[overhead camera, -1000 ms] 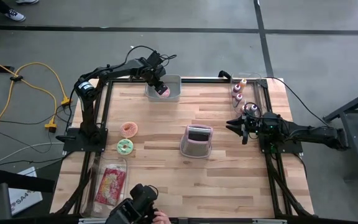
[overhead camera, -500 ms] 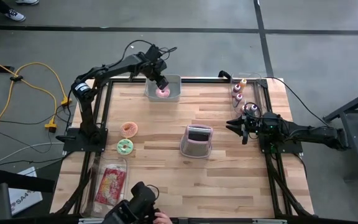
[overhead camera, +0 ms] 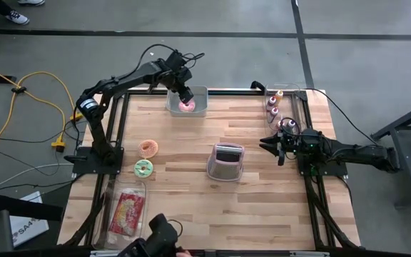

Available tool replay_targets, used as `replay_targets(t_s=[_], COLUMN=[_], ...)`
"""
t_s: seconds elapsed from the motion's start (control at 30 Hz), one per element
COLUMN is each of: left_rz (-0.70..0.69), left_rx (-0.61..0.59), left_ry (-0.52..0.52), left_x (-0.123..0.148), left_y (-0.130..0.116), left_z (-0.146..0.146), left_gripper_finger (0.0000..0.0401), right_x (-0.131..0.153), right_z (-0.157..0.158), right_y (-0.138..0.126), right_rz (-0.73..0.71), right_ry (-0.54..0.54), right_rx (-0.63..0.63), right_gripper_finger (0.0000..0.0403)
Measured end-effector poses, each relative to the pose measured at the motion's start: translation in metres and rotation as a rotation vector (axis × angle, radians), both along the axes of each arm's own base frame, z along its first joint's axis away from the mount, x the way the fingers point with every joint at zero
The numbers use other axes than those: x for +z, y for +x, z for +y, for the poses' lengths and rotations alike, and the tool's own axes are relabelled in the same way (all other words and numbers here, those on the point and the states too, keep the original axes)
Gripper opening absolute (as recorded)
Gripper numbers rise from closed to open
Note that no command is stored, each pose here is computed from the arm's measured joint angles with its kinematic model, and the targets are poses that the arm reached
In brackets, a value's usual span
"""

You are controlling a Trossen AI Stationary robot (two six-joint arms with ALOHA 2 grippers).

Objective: Pick & Place Food Item
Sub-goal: Put the orange donut into the gray bin

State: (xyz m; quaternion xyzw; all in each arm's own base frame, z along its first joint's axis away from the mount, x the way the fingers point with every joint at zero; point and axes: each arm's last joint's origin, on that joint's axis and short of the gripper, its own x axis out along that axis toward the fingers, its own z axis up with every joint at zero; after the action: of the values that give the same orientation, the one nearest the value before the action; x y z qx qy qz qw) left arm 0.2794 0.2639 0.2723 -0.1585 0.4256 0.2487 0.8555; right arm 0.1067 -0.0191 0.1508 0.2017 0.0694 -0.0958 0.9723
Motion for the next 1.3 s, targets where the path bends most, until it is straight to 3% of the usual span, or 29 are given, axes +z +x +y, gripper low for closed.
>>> replay_targets(t_s=[0.33, 0.63, 0.9, 1.3], left_rz=[0.022, 0.162, 0.244, 0.223], left_rx=[-0.068, -0.279, -0.371, -0.384], left_ry=[-0.057, -0.062, -0.149, -0.21], left_x=[-0.003, -0.007, -0.004, 0.015], left_y=[0.006, 0.013, 0.017, 0.018], left_z=[-0.014, -0.043, -0.079, -0.115], left_gripper_finger=[0.0184, 0.0184, 0.0184, 0.0184], right_x=[0.0, 0.0, 0.0, 0.0], right_z=[0.0, 0.0, 0.0, 0.0], right_y=[0.0, 0.0, 0.0, 0.0], right_rz=[0.0, 0.0, 0.0, 0.0], right_ry=[0.0, 0.0, 0.0, 0.0], right_rx=[0.0, 0.0, 0.0, 0.0], right_gripper_finger=[0.0114, 0.0114, 0.0114, 0.0114])
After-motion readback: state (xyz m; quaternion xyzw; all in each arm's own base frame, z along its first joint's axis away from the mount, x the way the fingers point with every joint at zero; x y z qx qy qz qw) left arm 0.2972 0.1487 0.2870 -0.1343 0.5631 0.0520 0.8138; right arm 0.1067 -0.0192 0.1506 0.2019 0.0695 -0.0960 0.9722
